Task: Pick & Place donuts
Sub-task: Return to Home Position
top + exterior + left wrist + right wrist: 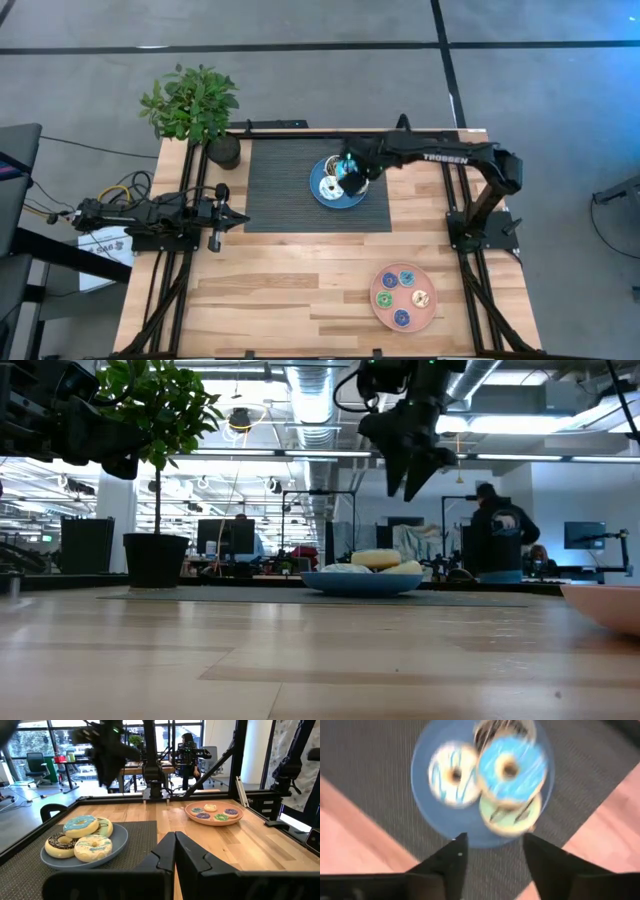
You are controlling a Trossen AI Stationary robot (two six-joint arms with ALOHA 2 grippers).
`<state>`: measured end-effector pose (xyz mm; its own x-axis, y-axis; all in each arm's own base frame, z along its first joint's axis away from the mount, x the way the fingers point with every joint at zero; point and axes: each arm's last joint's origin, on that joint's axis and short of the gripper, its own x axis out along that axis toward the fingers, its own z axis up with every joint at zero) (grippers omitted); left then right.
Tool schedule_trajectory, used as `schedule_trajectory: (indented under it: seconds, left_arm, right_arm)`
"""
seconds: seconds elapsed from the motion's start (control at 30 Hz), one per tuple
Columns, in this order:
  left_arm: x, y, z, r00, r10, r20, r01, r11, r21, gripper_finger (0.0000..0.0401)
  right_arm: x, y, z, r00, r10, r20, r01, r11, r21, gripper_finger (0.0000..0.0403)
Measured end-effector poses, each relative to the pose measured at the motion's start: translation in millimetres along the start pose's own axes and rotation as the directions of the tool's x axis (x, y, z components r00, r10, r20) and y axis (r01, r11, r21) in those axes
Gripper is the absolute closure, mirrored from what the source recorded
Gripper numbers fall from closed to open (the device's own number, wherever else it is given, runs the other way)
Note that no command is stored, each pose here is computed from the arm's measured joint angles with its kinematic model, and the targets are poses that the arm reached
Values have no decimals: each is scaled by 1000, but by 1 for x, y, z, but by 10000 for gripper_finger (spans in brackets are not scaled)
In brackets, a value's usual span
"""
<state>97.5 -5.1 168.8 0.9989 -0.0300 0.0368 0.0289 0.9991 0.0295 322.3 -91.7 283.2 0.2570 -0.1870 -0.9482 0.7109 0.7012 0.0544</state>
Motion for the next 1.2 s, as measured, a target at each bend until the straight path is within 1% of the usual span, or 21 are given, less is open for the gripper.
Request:
schedule_trajectory:
  seconds: [0.13, 0.2, 0.27, 0.33, 0.43, 0.5, 0.57, 0.73, 0.83, 0.87, 0.9, 1.03, 1.07, 1.13, 1.2]
  left_arm:
    - [0, 0, 0, 1000, 0, 0, 0, 1000, 0, 401]
    - [0, 0, 0, 1000, 0, 0, 0, 1000, 0, 401]
    - [0, 0, 0, 1000, 0, 0, 0, 1000, 0, 401]
    - [0, 0, 0, 1000, -1, 0, 1, 1000, 0, 401]
    - [0, 0, 0, 1000, 0, 0, 0, 1000, 0, 401]
    - [0, 0, 0, 1000, -1, 0, 1, 1000, 0, 401]
    - [0, 0, 0, 1000, -1, 0, 1, 1000, 0, 401]
    - [0, 0, 0, 1000, -1, 0, 1, 1000, 0, 401]
    - [0, 0, 0, 1000, -1, 0, 1, 1000, 0, 401]
    - [0, 0, 0, 1000, -1, 0, 1, 1000, 0, 401]
    - [0, 0, 0, 1000, 0, 0, 0, 1000, 0, 401]
    - [0, 0, 0, 1000, -1, 1, 1, 1000, 0, 401]
    - [0, 0, 0, 1000, -1, 0, 1, 1000, 0, 401]
    - [0, 0, 0, 1000, -1, -3, 1, 1000, 0, 401]
    - [0, 0, -1, 1000, -1, -5, 1, 1000, 0, 401]
  right_arm:
    - [9, 15, -26, 999, 1, -43, -4, 997, -79, 301]
    - [12, 21, -40, 999, 23, -42, -29, 989, -146, 341]
    - [14, 27, -53, 996, 82, -22, -85, 966, -244, 378]
    - [12, 31, -67, 985, 170, -3, -161, 923, -351, 396]
    - [8, 31, -91, 959, 283, 9, -243, 840, -485, 387]
    - [2, 26, -108, 940, 342, 12, -281, 792, -542, 383]
    - [-5, 16, -126, 926, 377, 10, -305, 765, -567, 385]
    - [-14, -19, -173, 894, 447, 44, -331, 722, -607, 401]
    - [-11, -42, -197, 882, 462, 92, -312, 718, -623, 395]
    - [-8, -49, -202, 882, 458, 108, -298, 722, -625, 392]
    - [-7, -52, -203, 874, 462, 149, -284, 736, -614, 391]
    - [-19, -57, -198, 773, 532, 346, -262, 764, -589, 388]
    - [-20, -57, -197, 749, 547, 374, -257, 760, -598, 389]
    - [-19, -59, -198, 728, 558, 397, -220, 740, -636, 393]
    - [-21, -58, -195, 660, 596, 457, -198, 725, -659, 399]
